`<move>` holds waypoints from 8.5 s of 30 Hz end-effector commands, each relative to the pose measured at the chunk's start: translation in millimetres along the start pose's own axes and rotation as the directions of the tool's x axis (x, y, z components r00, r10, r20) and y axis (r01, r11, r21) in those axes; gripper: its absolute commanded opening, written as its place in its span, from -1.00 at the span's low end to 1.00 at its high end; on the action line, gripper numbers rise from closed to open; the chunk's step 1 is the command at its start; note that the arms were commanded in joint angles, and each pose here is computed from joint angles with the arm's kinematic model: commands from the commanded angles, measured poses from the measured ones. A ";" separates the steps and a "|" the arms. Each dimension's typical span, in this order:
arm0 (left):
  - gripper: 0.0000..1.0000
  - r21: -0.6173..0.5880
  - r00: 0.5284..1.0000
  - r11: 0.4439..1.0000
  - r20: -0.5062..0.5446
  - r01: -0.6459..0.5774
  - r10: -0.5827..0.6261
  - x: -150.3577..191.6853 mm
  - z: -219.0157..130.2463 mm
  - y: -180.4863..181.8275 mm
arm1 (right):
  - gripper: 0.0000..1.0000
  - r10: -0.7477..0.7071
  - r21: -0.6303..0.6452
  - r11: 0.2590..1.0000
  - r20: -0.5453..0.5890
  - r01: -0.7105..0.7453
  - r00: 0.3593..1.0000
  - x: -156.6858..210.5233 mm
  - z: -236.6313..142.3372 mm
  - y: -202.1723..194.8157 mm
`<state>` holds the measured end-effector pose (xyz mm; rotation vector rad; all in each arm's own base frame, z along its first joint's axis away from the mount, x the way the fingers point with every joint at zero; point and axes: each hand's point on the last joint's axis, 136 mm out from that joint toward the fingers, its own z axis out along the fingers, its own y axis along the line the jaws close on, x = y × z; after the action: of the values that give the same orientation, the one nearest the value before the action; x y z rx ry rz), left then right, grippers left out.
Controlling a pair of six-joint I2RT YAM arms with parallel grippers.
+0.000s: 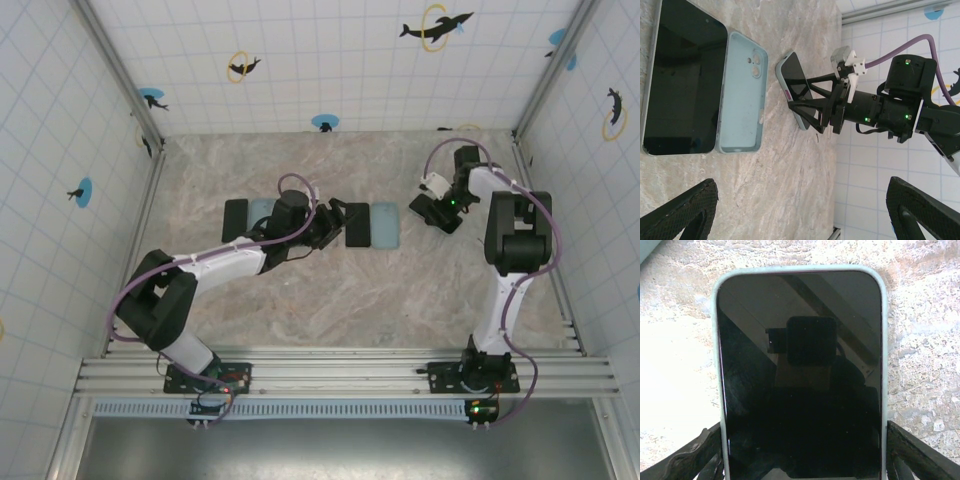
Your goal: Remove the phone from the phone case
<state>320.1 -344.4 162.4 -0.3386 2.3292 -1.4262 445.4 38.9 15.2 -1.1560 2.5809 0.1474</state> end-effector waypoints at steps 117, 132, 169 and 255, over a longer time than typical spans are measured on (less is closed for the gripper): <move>-0.95 0.645 0.916 0.760 0.252 0.080 -0.311 -63.4 -37.5 -188.6 | 0.10 0.890 -0.927 0.371 0.372 -0.057 -0.264 -130.7 -289.1 169.2; -0.96 0.627 0.923 0.775 0.248 0.080 -0.296 -58.5 -34.4 -182.9 | -0.12 0.891 -0.930 0.367 0.351 0.004 -0.288 -141.4 -304.9 165.1; 0.26 0.488 0.941 0.869 0.326 -0.082 -0.094 -53.1 -28.6 -167.8 | -0.99 0.852 -0.884 0.468 0.455 -0.015 -0.258 -139.2 -313.1 157.3; -1.00 0.554 0.858 0.738 0.510 -0.385 0.064 -74.9 -108.9 -214.0 | 0.33 0.845 -0.831 0.526 0.534 0.178 -0.005 -113.4 -305.9 233.8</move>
<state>347.5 -343.6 361.2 -0.0184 1.5633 -1.5692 270.6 218.0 312.1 -0.1117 1.3886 1.6223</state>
